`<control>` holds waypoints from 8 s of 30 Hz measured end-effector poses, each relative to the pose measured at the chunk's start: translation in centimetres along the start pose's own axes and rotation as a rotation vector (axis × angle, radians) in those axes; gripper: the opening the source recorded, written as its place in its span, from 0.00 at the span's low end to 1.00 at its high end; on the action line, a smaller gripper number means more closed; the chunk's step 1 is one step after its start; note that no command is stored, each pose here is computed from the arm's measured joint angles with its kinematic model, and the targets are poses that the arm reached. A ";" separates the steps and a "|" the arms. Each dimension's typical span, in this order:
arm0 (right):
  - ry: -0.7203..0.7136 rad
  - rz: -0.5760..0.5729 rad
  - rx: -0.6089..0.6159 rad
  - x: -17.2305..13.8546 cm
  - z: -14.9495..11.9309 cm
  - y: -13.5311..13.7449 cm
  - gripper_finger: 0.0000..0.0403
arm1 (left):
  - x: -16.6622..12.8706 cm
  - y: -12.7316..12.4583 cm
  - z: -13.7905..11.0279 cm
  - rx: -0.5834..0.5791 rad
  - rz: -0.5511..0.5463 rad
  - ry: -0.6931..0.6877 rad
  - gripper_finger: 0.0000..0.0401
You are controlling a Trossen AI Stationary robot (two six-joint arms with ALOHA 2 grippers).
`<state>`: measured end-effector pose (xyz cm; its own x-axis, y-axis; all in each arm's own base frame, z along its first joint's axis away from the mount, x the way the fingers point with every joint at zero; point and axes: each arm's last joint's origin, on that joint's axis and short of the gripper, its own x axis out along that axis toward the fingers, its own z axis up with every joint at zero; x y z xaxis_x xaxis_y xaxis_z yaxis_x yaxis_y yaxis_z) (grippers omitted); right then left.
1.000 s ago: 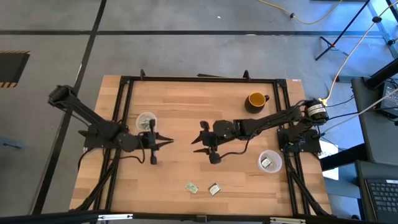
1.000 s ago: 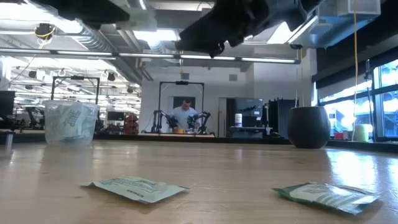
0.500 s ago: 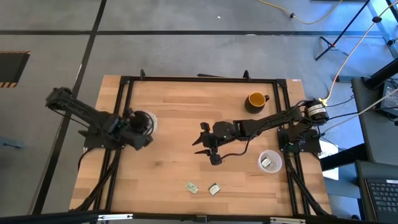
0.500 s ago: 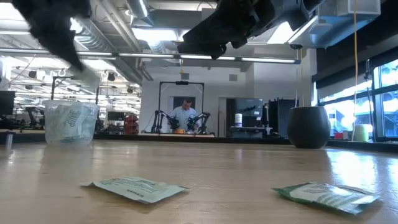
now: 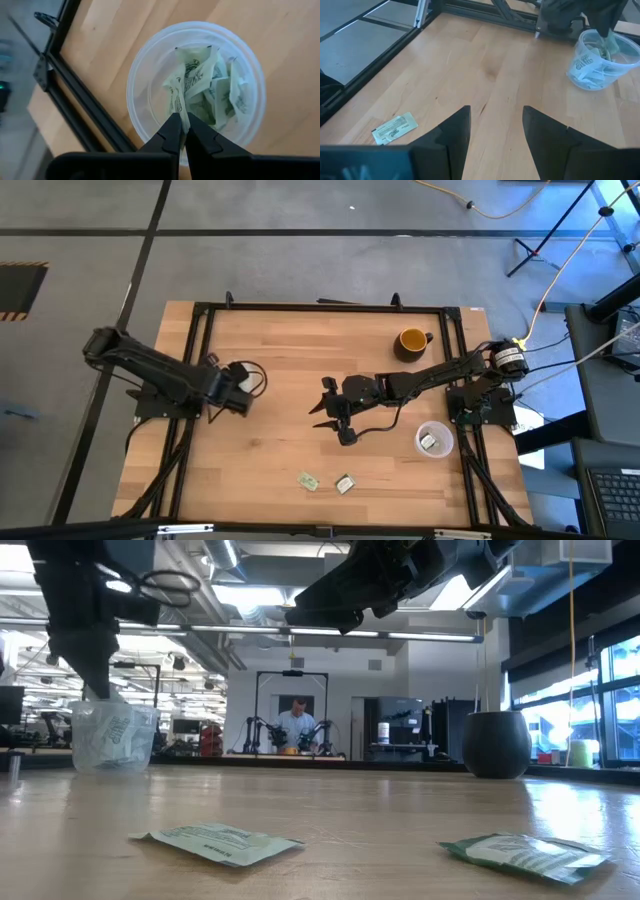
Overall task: Pick and place Stevia / Truvia into bins
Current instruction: Put the white stevia packet into the left transparent container
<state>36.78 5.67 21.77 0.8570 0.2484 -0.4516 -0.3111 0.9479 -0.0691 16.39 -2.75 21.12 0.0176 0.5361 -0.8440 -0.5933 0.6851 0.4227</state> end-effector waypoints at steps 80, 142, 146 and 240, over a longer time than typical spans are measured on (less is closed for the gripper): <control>0.324 0.329 -0.196 14.2 -4.4 9.3 0.18 | -6.1 -2.7 3.5 0.097 -0.652 -0.635 0.33; 0.292 -0.718 -0.323 1.7 8.0 1.5 0.04 | -4.8 -4.4 7.1 -0.193 -0.764 -0.645 0.34; 0.294 -0.718 -0.326 1.7 8.0 1.5 0.04 | -5.1 -4.5 7.2 -0.185 -0.824 -0.647 0.34; 0.549 -0.363 -0.012 0.9 4.4 3.5 0.48 | 0.3 2.0 1.6 0.029 -0.115 -0.004 0.01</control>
<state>38.30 10.06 25.02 0.5753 -0.2274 -0.7857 -0.0493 0.9492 -0.3108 16.48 -0.45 22.26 0.0880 0.4548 -0.8862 -0.5639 0.7561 0.3320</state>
